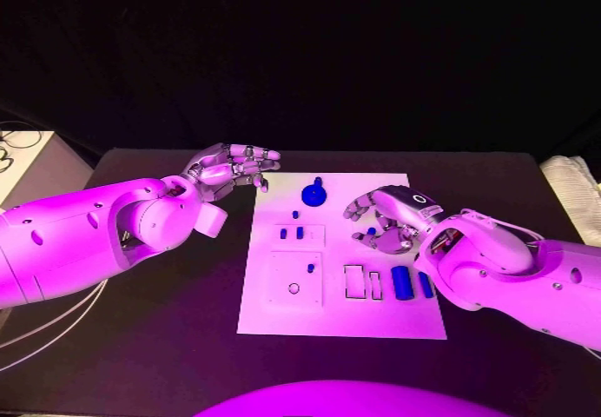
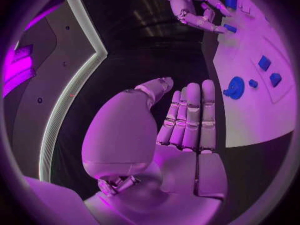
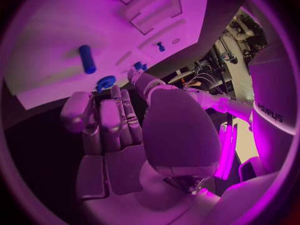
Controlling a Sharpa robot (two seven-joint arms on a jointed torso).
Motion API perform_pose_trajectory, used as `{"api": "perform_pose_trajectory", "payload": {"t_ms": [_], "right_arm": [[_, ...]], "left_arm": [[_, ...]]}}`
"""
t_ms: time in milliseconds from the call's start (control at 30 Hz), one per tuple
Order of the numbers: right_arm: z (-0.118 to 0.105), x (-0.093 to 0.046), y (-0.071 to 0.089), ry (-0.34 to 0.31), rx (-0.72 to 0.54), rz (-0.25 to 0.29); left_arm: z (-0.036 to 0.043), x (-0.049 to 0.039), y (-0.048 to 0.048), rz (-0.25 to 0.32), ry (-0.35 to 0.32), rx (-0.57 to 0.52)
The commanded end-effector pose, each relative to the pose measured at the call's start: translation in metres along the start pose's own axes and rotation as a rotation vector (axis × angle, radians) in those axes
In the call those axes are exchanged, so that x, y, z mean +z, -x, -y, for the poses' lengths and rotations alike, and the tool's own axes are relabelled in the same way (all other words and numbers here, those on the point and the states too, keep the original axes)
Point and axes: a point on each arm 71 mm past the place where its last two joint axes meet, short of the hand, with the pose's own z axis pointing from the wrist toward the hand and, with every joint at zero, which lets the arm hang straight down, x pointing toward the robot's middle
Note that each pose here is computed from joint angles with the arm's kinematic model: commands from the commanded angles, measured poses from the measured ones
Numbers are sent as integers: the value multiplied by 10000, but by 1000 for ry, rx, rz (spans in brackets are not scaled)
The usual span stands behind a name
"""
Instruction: Assemble the parts on the task board
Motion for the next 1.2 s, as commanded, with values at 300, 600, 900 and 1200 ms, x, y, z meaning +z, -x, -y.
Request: {"api": "perform_pose_trajectory", "payload": {"t_ms": [300,600,900,1200], "right_arm": [[319,-57,36,-99,-64,-141],[365,-72,-11,-121,-95,-202],[331,-35,-30,-114,-87,-168],[270,-12,-57,-93,-72,-145]], "left_arm": [[2,16,-38,-29,-6,-5],[2,13,-26,-27,-6,-3],[2,10,-22,-28,-5,-2],[2,4,-14,-27,-4,-1]]}}
